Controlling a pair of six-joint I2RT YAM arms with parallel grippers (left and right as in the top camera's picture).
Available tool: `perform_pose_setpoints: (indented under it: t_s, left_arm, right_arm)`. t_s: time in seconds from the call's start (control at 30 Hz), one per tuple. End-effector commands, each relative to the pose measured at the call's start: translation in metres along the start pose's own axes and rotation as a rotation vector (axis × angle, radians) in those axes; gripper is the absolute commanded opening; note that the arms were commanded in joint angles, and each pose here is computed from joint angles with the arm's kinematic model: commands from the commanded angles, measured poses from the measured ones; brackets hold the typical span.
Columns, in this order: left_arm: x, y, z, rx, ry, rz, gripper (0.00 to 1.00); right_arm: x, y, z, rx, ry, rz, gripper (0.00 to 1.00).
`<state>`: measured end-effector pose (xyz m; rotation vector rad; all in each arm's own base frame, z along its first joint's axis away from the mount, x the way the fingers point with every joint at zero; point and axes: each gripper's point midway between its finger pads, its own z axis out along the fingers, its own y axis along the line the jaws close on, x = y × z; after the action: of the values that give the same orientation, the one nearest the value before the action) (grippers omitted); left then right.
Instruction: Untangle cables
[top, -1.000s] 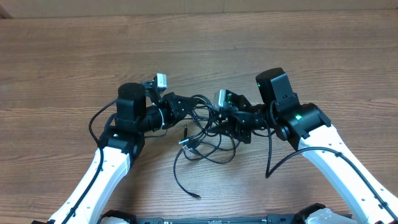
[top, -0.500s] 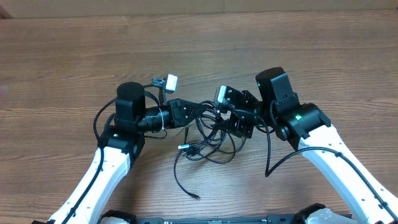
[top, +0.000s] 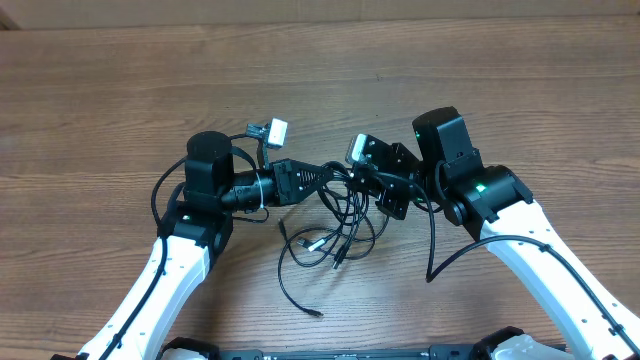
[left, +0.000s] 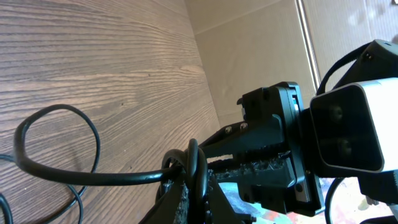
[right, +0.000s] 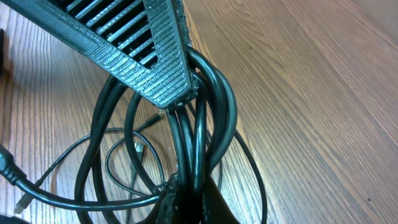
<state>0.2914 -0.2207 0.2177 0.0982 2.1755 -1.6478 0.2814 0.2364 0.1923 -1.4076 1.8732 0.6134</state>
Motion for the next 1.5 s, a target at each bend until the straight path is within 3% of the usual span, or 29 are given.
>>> perform_pose_setpoints:
  t_s: [0.0, 0.27, 0.63, 1.2, 1.4, 1.47]
  left_arm:
    - [-0.005, -0.001, -0.001, -0.003, -0.019, 0.012, 0.04]
    - [-0.011, 0.009, -0.002, -0.057, -0.059, -0.016, 0.04]
    - [-0.014, 0.083, -0.020, -0.394, -0.245, -0.406, 0.04]
    - [-0.019, 0.089, -0.024, -0.424, -0.286, -0.419, 0.04]
    - [-0.012, 0.071, -0.015, -0.336, -0.199, -0.354, 0.04]
    - [-0.010, 0.061, -0.011, -0.289, -0.160, -0.312, 0.04]
  right_arm:
    - [-0.010, 0.001, -0.003, -0.007, -0.021, -0.033, 0.04]
    - [-0.011, 0.004, -0.003, -0.022, -0.028, -0.012, 0.04]
    - [-0.012, 0.012, -0.003, -0.062, -0.041, 0.022, 0.04]
    - [-0.020, 0.023, -0.005, -0.132, -0.090, 0.022, 0.04]
    - [-0.020, 0.023, -0.005, -0.130, -0.088, 0.022, 0.32]
    - [-0.020, 0.023, -0.005, -0.129, -0.088, 0.022, 0.36]
